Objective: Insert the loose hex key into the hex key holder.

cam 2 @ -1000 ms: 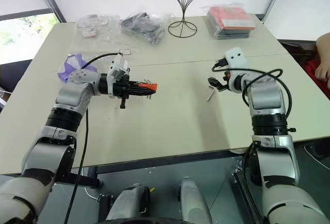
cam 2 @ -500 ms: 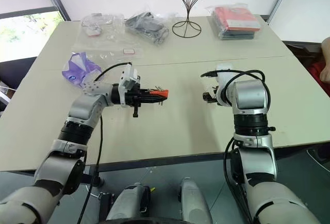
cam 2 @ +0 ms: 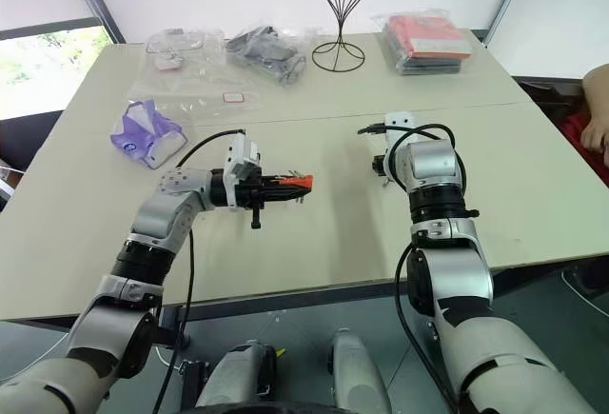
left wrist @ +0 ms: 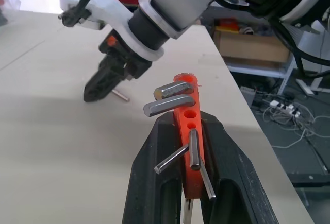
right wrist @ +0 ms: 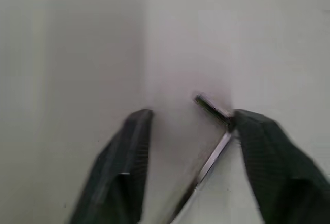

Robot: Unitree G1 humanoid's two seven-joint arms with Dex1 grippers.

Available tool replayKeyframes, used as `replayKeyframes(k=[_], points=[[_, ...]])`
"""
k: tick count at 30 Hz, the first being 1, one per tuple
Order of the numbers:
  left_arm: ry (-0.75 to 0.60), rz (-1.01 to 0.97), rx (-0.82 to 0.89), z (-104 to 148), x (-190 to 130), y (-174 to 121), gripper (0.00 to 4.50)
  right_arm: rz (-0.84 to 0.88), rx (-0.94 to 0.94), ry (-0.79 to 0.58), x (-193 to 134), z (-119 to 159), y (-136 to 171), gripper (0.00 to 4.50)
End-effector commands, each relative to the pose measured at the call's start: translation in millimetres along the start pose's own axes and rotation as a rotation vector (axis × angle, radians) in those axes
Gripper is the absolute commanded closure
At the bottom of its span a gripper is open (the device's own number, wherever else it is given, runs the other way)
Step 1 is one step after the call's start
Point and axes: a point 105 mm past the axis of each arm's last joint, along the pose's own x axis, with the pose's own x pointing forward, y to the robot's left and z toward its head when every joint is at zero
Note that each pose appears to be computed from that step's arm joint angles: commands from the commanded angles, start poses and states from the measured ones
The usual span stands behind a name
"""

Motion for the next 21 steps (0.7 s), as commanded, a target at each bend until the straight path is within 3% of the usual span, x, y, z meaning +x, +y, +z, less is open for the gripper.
replayKeyframes(k=[1,2,7,11,14,21], points=[[-0.023,0.011,0.052,13,-2,1,4.5,-0.036,-0.02,0.092,5,-26,-3,3.98],[-0.023,0.015,0.052,13,-3,1,4.5,-0.029,-0.022,0.106,4,-31,-1,4.46],[-0.021,0.02,0.054,13,-3,2,4.5,-0.024,-0.05,0.106,0,-40,2,4.46],[-0.019,0.028,0.056,15,-3,7,4.5,-0.037,-0.015,0.033,-5,-24,-8,4.46],[-0.02,0.033,0.056,16,-3,12,4.5,-0.029,-0.033,-0.071,-11,-4,-12,4.46],[-0.021,0.037,0.06,15,0,18,4.5,-0.1,-0.419,-0.472,-36,53,-19,4.46]])
